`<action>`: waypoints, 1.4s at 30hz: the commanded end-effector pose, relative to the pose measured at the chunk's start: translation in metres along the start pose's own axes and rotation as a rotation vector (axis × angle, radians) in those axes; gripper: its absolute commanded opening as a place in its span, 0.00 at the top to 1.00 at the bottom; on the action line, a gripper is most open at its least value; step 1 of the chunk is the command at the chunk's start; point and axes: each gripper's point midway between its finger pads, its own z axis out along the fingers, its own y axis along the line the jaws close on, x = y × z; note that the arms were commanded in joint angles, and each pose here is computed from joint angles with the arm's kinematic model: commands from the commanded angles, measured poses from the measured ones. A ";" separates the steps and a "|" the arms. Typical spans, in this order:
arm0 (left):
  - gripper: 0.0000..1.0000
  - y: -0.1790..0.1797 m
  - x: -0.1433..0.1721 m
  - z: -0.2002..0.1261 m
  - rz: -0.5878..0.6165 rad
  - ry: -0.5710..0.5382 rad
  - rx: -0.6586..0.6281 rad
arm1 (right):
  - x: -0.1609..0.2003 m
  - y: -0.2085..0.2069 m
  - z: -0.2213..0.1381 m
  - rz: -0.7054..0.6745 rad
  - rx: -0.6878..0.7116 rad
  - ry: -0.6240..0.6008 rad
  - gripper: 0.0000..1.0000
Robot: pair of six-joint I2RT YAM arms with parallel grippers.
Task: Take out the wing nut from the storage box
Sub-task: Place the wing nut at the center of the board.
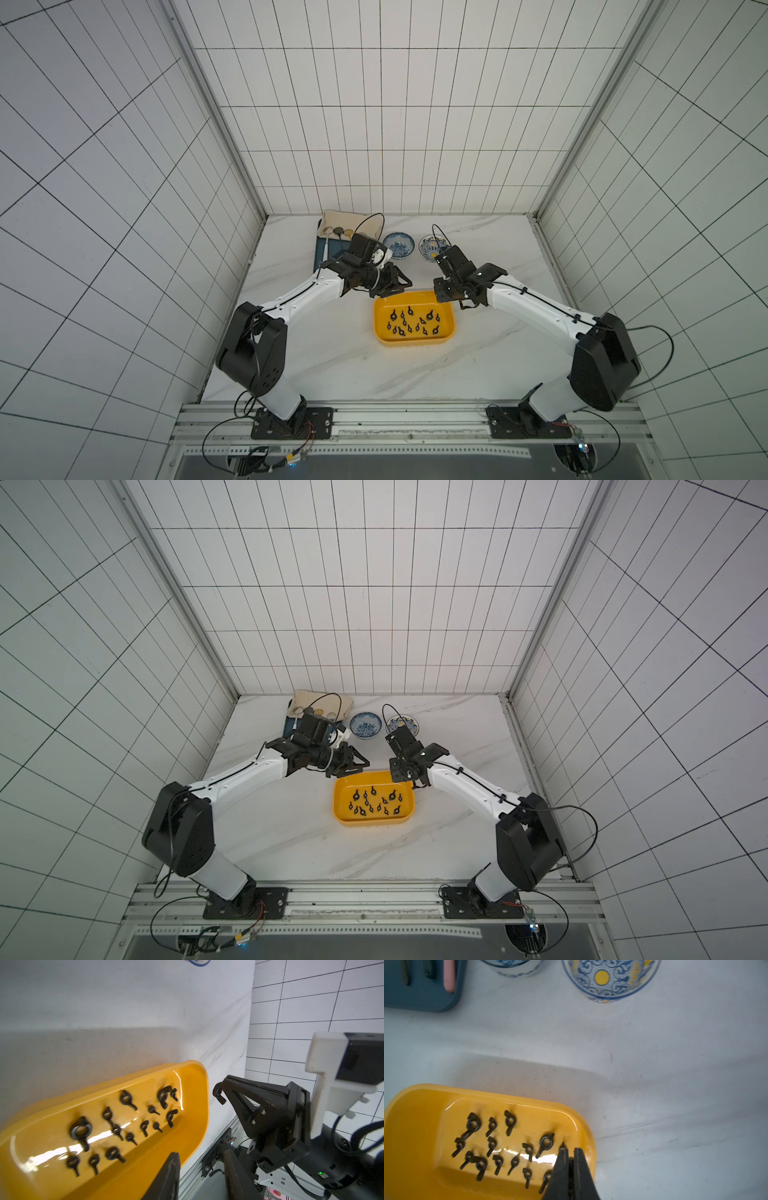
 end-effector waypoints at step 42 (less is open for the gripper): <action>0.62 -0.034 0.046 0.122 0.063 0.213 0.074 | 0.079 -0.098 0.086 0.324 0.083 0.202 1.00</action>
